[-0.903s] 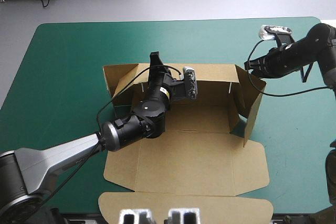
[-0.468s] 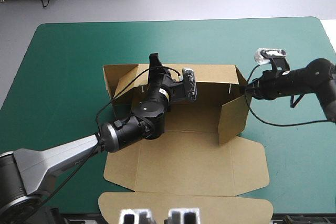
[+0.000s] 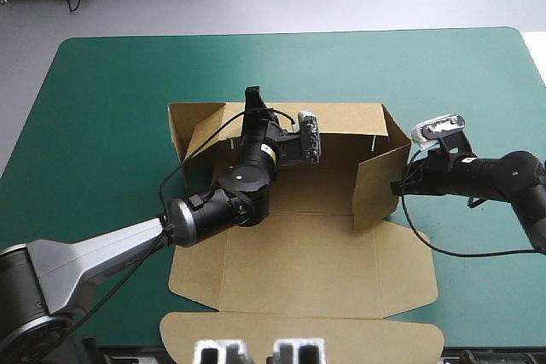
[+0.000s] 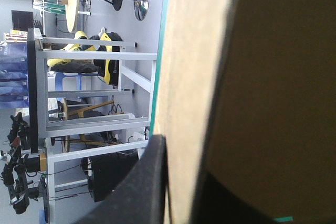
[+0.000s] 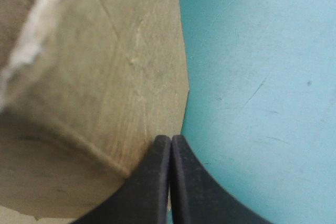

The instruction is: Fold the box

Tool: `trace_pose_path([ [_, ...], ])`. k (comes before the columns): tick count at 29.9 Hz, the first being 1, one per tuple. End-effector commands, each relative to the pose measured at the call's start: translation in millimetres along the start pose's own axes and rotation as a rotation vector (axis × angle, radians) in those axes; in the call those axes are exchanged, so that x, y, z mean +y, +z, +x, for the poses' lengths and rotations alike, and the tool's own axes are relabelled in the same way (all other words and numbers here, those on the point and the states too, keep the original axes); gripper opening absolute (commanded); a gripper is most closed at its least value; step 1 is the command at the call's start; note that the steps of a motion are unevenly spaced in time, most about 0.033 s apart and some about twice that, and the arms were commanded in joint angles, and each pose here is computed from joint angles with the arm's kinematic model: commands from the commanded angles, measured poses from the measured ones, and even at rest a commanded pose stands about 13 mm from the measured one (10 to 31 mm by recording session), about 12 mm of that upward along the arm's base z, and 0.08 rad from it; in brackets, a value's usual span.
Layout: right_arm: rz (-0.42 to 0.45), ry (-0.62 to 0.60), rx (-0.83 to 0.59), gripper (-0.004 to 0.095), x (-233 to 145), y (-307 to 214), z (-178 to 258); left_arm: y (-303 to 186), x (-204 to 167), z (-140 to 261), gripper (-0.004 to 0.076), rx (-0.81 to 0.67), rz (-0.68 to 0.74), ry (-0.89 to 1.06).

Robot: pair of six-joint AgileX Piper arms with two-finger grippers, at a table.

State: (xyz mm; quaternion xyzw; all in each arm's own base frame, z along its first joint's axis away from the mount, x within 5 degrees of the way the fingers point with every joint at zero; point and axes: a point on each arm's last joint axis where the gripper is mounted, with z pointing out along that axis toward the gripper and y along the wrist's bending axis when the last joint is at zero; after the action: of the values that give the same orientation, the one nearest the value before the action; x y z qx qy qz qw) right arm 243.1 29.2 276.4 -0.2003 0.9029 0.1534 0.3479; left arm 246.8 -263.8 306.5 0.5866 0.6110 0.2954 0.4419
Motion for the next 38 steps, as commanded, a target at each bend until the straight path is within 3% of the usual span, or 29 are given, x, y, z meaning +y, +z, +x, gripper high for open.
trace_pose_path([
  [1, 0.031, -0.04, -0.075, 0.0035, 1.2, -11.4, -11.3, -7.8, 3.8, -3.1, -0.001, -0.036, 0.023, -0.067],
  [6, 0.004, -0.112, -0.003, 0.0315, 4.1, -15.4, -10.8, -7.8, 4.1, -3.1, -0.001, -0.036, 0.02, -0.065],
  [9, 0.003, -0.137, 0.014, 0.0427, 4.4, -18.1, -12.6, -7.8, 5.0, -3.2, -0.001, -0.038, 0.01, -0.054],
  [19, -0.056, -0.203, 0.036, 0.0438, 9.6, -21.7, -14.9, -7.8, 5.7, -3.4, -0.001, -0.04, 0.002, -0.045],
  [28, -0.148, -0.173, -0.082, 0.0439, 15.3, -16.3, -25.6, -8.0, 6.7, -6.2, -0.001, -0.071, -0.008, -0.038],
  [38, -0.215, -0.107, -0.074, 0.044, 7.0, 9.0, -26.1, -8.1, 6.3, -8.3, -0.001, -0.095, -0.003, -0.038],
])
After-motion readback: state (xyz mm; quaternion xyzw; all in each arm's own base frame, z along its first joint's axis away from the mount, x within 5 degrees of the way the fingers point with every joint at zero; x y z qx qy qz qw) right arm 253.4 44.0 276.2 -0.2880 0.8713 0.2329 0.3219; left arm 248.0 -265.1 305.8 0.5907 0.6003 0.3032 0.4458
